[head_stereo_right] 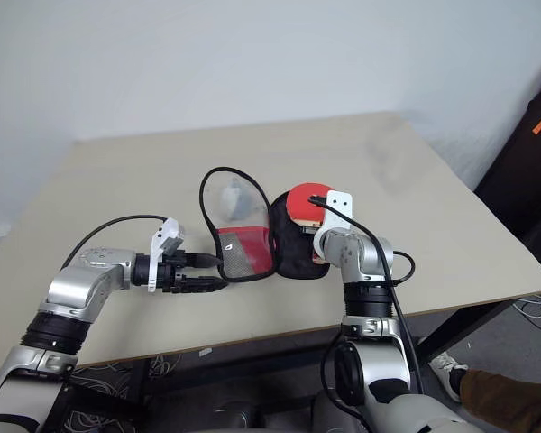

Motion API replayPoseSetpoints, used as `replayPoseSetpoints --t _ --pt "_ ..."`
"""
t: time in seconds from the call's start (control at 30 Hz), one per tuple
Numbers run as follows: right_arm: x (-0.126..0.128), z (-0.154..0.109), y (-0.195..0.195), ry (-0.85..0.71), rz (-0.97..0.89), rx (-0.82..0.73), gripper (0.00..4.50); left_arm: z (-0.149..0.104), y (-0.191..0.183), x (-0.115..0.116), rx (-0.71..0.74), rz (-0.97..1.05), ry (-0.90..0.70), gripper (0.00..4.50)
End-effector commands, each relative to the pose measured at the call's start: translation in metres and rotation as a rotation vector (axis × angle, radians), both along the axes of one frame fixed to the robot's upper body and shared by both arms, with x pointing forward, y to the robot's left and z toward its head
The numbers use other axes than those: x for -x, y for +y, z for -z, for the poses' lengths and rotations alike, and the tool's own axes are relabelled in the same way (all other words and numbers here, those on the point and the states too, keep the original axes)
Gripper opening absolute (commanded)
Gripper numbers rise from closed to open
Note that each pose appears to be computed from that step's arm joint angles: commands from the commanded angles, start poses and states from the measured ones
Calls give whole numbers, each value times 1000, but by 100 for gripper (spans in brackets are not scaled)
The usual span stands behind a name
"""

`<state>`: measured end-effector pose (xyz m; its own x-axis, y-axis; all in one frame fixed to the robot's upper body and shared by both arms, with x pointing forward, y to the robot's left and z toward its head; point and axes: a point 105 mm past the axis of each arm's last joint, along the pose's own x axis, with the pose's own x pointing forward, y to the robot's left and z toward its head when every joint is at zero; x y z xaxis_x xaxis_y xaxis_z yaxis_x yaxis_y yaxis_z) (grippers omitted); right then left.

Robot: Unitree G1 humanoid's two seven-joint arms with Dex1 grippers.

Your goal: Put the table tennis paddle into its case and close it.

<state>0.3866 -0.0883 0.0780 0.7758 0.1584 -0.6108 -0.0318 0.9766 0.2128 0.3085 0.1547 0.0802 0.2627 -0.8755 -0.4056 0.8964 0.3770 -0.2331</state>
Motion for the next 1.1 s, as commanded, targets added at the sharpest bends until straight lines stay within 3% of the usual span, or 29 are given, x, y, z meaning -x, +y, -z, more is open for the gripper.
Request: replayPoseSetpoints --t 0.03,0.43,0.77,1.1 --pt "-1 -19 9 -68 -25 3 120 -11 -3 -4 3 24 -50 382" --pt "4 -13 15 -42 -35 14 120 -21 -14 1 7 33 -46 382" --pt "2 -28 27 -95 -66 10 120 -27 -14 0 1 25 -38 382" --pt "8 -16 32 -54 -66 7 120 -22 -12 -3 -4 19 -35 382"
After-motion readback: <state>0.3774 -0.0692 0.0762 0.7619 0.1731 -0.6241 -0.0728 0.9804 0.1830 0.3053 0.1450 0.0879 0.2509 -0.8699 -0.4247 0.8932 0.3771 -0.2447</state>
